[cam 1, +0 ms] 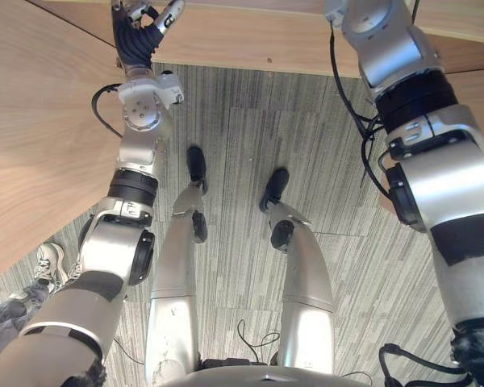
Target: Walk over to the cabinet, pick up the folder, carry it to the office cabinet, place the folder inside the office cabinet, then close the office cabinet door
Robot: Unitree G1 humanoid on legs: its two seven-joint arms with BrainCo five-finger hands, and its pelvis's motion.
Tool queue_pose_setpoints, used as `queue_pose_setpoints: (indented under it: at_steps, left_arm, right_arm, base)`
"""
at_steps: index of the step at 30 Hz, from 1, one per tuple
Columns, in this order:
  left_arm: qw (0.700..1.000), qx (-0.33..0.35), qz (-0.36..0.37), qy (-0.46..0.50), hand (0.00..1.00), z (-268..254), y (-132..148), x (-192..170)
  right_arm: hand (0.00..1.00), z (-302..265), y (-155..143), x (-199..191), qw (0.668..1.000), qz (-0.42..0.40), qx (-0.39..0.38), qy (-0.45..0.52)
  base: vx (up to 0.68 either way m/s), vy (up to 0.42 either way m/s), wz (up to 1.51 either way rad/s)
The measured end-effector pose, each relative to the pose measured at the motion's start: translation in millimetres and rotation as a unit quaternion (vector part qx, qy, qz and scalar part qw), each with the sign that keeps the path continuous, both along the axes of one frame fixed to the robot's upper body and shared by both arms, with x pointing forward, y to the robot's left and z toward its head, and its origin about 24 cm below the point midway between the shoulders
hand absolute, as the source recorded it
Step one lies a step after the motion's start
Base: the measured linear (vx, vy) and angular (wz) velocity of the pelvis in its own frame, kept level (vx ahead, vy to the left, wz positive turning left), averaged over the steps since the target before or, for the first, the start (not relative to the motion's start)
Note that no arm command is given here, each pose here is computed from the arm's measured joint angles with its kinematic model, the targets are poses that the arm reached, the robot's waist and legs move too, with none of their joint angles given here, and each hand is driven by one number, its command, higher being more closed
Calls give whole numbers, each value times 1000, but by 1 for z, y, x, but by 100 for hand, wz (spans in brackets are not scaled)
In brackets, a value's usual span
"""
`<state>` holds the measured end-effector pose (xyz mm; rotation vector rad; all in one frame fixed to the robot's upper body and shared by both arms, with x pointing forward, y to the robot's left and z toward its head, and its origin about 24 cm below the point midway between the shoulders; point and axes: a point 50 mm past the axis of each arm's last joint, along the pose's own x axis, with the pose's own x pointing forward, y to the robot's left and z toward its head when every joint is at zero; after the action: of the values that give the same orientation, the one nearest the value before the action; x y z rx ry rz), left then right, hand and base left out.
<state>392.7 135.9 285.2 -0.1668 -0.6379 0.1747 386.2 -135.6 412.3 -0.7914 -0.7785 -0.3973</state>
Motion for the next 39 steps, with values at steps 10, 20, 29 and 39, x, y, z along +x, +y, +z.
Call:
queue_pose_setpoints:
  at_steps: [10, 20, 29, 39]
  left_arm:
    - [1000, 6, -6, -14, 0, 18, -1, 2]
    - [1000, -28, -10, 4, 0, 16, 2, 5]
    - [994, -52, -31, 96, 0, -28, -14, 14]
    - [987, -32, -13, 155, 0, -103, 5, -6]
  right_arm:
    - [100, 14, -6, -6, 1000, 6, 22, -20]
    - [100, 7, 14, -2, 998, 30, 49, -3]
    - [100, -32, 35, 12, 995, 62, 67, 51]
    - [100, -73, 26, -7, 990, 112, 81, 11]
  base:
    - [-49, -33, 8]
    - [-53, -21, -7]
    - [-50, -21, -12]
    - [-16, -73, -9]
